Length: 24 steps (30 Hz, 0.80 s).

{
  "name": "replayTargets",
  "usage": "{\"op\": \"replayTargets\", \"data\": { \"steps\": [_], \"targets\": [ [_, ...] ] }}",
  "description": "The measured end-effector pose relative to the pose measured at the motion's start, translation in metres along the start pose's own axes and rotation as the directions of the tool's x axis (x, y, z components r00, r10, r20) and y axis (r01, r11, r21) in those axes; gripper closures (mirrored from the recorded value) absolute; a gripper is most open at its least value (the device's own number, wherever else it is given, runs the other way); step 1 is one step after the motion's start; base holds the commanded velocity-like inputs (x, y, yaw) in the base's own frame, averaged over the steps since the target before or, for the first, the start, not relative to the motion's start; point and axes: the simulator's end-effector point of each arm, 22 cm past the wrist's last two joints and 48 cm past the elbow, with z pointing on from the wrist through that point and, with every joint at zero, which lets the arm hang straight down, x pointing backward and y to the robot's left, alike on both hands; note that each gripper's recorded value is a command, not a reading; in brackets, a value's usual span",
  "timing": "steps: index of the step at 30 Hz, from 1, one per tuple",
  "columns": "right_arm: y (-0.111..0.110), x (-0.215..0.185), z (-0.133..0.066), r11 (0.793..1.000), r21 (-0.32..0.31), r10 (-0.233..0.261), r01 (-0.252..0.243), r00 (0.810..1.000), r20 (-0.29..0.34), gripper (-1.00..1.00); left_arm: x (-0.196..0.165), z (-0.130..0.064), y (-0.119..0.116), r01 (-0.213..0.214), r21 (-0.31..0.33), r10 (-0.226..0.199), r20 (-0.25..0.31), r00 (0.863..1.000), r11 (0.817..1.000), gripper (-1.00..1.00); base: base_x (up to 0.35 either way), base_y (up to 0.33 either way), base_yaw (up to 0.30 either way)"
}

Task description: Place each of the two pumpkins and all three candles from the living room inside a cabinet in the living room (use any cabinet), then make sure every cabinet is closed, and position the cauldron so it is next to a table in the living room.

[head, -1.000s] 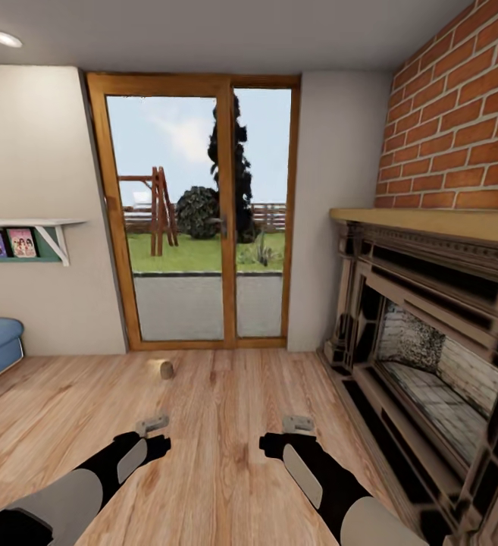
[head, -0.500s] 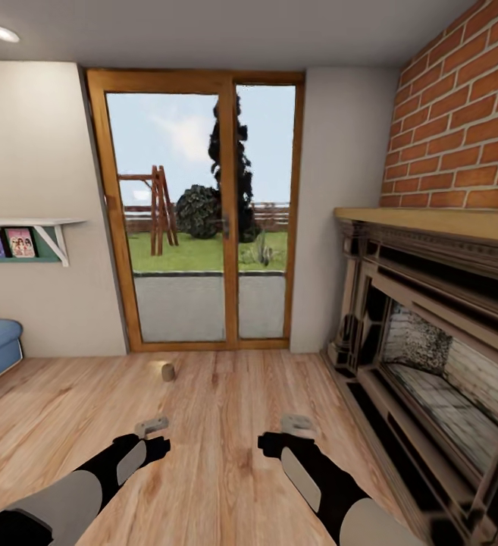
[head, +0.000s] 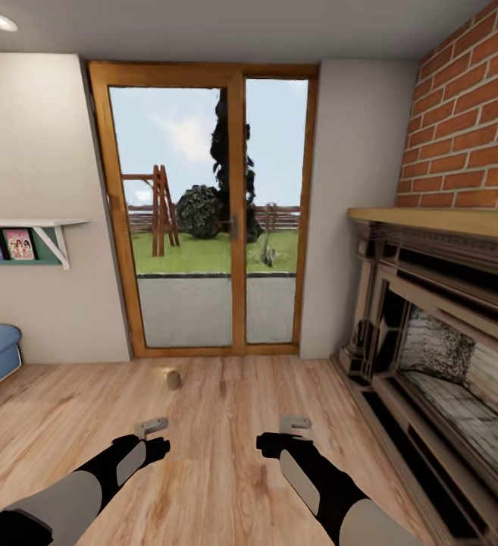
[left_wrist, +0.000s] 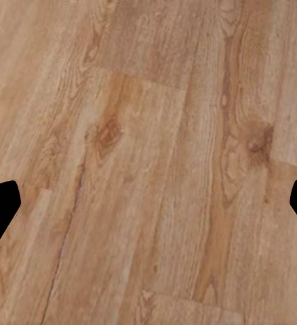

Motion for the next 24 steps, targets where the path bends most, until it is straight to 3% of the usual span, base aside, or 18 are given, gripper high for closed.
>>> {"op": "replayTargets", "data": {
  "steps": [8, 24],
  "targets": [
    [-0.0057, 0.0097, 0.0027, 1.0, 0.013, -0.004, 0.004, 1.0, -0.02, -1.0, 0.0001, 0.0, 0.0001, 0.0, 0.0, 0.0, 0.001, 1.0, 1.0, -1.0, 0.261, 0.215, 0.0],
    [-0.0057, 0.0012, 0.003, 1.0, 0.014, 0.011, -0.012, 1.0, 0.024, -1.0, -0.0003, -0.0001, -0.0001, 0.0, 0.001, 0.0, 0.002, 1.0, 1.0, -1.0, 0.31, 0.13, 0.0]
  ]
}}
